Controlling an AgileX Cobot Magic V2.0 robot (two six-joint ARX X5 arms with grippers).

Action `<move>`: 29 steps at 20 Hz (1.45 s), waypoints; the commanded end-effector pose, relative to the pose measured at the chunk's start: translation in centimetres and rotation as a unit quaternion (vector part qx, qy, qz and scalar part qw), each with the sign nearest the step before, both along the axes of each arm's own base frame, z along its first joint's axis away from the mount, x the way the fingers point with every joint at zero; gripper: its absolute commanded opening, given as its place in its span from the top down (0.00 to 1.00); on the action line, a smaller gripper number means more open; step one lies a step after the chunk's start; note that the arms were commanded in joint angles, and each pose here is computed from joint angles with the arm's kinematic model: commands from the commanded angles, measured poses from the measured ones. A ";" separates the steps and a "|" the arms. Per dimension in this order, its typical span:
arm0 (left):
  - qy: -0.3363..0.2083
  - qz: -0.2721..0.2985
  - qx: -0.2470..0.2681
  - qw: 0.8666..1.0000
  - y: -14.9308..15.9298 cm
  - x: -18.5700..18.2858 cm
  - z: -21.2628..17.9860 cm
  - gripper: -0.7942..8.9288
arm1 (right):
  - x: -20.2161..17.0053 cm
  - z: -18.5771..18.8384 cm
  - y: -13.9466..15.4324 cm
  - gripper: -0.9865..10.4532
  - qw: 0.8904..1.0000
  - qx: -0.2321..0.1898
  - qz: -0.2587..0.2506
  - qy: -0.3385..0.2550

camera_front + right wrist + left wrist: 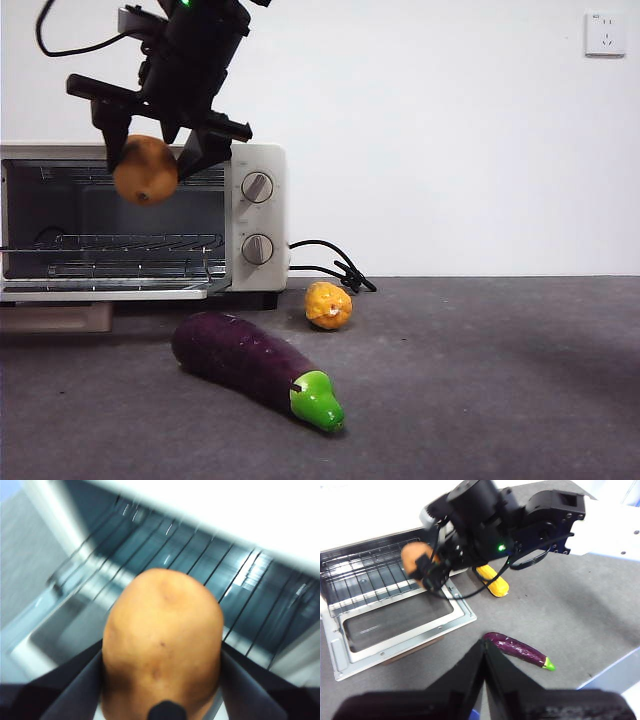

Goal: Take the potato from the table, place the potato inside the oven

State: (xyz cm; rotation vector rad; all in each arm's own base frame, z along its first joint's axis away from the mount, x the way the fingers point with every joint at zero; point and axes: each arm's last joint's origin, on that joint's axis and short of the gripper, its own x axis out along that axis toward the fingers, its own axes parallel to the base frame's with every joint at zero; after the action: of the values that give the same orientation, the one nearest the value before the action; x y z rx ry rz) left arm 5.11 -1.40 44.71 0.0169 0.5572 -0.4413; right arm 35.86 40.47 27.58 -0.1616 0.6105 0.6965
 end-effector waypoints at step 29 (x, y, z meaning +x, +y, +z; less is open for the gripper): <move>0.010 -0.010 0.007 1.000 -0.2 0.8 -0.3 0.92 | 4.5 -6.7 0.6 0.91 0.997 -0.012 -0.033 -0.067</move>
State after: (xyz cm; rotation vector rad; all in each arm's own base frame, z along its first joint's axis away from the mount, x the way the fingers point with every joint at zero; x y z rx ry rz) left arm 5.74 -1.54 44.64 0.0188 0.5760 -0.4549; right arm 40.05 40.92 22.32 -0.2025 0.4731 0.6188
